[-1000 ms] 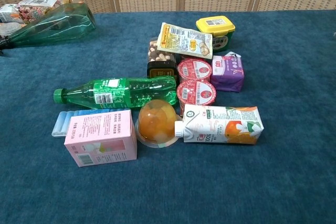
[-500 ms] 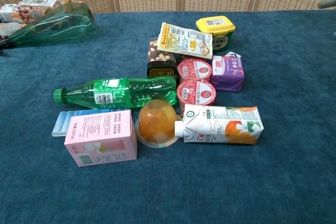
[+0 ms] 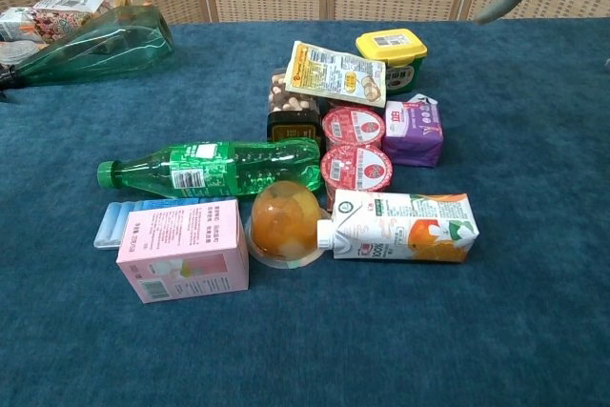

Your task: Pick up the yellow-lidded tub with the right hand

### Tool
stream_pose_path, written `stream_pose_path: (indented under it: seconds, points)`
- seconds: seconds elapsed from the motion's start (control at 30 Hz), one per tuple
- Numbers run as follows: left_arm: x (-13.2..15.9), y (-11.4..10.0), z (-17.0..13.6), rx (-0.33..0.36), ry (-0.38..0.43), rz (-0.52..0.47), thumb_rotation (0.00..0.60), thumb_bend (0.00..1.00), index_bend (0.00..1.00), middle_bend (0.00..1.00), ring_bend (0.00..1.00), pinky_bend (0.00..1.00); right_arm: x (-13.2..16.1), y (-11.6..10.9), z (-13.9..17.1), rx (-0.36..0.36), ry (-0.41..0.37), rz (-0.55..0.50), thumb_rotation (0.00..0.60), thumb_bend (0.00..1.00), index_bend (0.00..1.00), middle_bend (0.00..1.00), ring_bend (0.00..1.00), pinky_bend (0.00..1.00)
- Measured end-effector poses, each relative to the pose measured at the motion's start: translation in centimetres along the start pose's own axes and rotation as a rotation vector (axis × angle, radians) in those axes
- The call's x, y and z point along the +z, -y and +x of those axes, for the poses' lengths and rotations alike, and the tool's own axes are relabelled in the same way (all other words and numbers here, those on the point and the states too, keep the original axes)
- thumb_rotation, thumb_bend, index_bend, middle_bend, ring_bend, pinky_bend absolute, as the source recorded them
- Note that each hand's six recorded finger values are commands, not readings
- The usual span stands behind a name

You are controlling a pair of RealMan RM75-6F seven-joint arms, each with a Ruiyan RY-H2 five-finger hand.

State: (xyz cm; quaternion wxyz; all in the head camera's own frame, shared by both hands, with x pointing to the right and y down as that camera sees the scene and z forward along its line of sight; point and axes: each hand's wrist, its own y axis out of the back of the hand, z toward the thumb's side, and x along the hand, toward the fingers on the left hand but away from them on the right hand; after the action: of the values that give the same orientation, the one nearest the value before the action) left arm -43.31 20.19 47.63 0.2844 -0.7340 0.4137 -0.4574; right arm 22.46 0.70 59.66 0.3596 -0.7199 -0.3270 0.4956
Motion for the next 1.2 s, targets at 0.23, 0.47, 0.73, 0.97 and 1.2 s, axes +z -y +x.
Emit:
stream_pose_path:
  seconds: [0.23, 0.47, 0.73, 0.97, 1.2]
  points:
    - [0.0, 0.0, 0.0, 0.002, -0.003, -0.002, 0.6, 0.27, 0.09, 0.09, 0.0, 0.0, 1.2, 1.0, -2.8, 0.05, -0.014, 0.065, 0.6, 0.12, 0.0, 0.04, 0.0, 0.0]
    - [-0.1, -0.1, -0.1, 0.008, -0.007, -0.003, 0.6, 0.27, 0.09, 0.09, 0.0, 0.0, 2.0, 2.7, -5.0, 0.117, -0.018, 0.14, 0.6, 0.12, 0.0, 0.04, 0.0, 0.0]
    - [-0.5, -0.3, -0.4, 0.017, -0.028, -0.002, 0.6, 0.27, 0.08, 0.09, 0.0, 0.0, 2.3, 4.1, -7.5, 0.174, 0.004, 0.191, 0.6, 0.12, 0.0, 0.05, 0.0, 0.0]
    - [-0.9, -0.4, -0.6, 0.021, -0.043, -0.007, 0.6, 0.27, 0.08, 0.09, 0.0, 0.0, 2.5, 5.0, -9.5, 0.217, 0.016, 0.261, 0.599, 0.12, 0.0, 0.06, 0.0, 0.0]
    - [-1.2, -0.5, -0.8, 0.027, -0.052, -0.01, 0.6, 0.27, 0.09, 0.09, 0.0, 0.0, 2.7, 6.2, -11.0, 0.268, 0.027, 0.335, 0.6, 0.12, 0.0, 0.08, 0.0, 0.0]
